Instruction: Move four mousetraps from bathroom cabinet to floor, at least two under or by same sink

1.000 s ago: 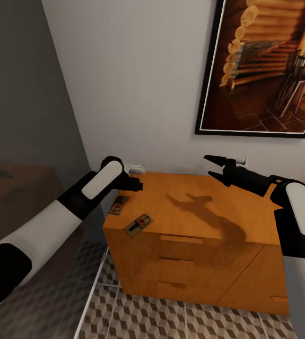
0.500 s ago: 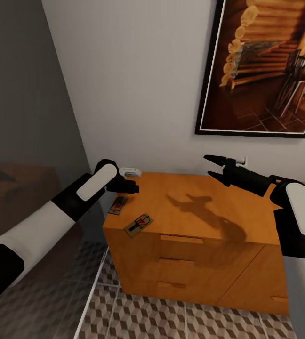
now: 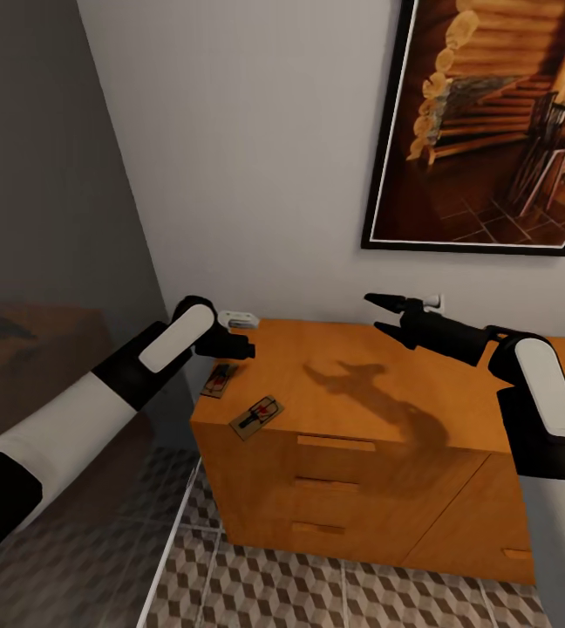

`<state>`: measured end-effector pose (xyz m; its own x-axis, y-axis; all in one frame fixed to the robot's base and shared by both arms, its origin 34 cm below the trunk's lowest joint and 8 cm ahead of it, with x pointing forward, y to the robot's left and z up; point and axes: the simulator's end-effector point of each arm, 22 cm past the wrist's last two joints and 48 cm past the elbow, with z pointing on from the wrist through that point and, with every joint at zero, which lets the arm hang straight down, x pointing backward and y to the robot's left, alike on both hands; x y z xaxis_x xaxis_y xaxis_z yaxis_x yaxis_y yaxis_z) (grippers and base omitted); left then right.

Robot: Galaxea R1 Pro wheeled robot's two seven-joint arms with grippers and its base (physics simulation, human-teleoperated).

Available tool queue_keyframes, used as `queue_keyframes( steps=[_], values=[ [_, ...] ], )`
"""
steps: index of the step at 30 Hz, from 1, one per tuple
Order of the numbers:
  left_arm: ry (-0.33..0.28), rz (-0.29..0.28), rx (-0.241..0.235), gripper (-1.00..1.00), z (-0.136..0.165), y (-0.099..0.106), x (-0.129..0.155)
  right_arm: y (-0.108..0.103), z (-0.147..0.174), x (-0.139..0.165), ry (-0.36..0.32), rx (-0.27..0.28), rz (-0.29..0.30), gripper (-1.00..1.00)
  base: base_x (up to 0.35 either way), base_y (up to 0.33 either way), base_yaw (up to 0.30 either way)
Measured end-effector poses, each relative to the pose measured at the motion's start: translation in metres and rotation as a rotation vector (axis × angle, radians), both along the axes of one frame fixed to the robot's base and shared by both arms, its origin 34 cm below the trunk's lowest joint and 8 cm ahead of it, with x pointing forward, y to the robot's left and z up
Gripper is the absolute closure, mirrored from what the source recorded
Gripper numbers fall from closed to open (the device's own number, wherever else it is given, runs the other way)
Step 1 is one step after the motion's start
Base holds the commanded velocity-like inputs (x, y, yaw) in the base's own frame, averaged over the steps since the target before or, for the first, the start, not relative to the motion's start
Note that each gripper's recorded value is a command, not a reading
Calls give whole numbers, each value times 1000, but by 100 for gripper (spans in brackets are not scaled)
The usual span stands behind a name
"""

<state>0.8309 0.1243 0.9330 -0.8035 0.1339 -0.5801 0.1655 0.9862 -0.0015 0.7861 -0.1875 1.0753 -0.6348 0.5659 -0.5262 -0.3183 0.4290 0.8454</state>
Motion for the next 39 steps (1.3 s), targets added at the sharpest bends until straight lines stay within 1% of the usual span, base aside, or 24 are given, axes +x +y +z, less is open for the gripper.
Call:
queue_keyframes(
  steps=[7,11,15,22,26,31,39],
  values=[
    [4,7,17,-100,-4,11,0,4,-2,-1,2,-6,9,-100,0,0,0],
    [8,1,24,-100,-7,12,-1,5,-2,-1,3,-6,10,-100,0,0,0],
    [16,-20,21,-100,-12,8,-4,5,-2,-1,3,-7,11,-100,0,0,0],
    [43,-68,-2,-100,-24,-4,-11,6,-2,-1,3,-6,12,-100,0,0,0],
    [73,-76,-9,-100,-36,-3,-14,6,-2,-1,3,-7,12,-100,0,0,0],
    [71,-89,-1,-100,-36,-5,-15,5,-2,-2,3,-8,12,-100,0,0,0],
    [71,-103,-13,-100,-36,-10,-16,6,-2,-2,3,-7,13,-100,0,0,0]
  ],
)
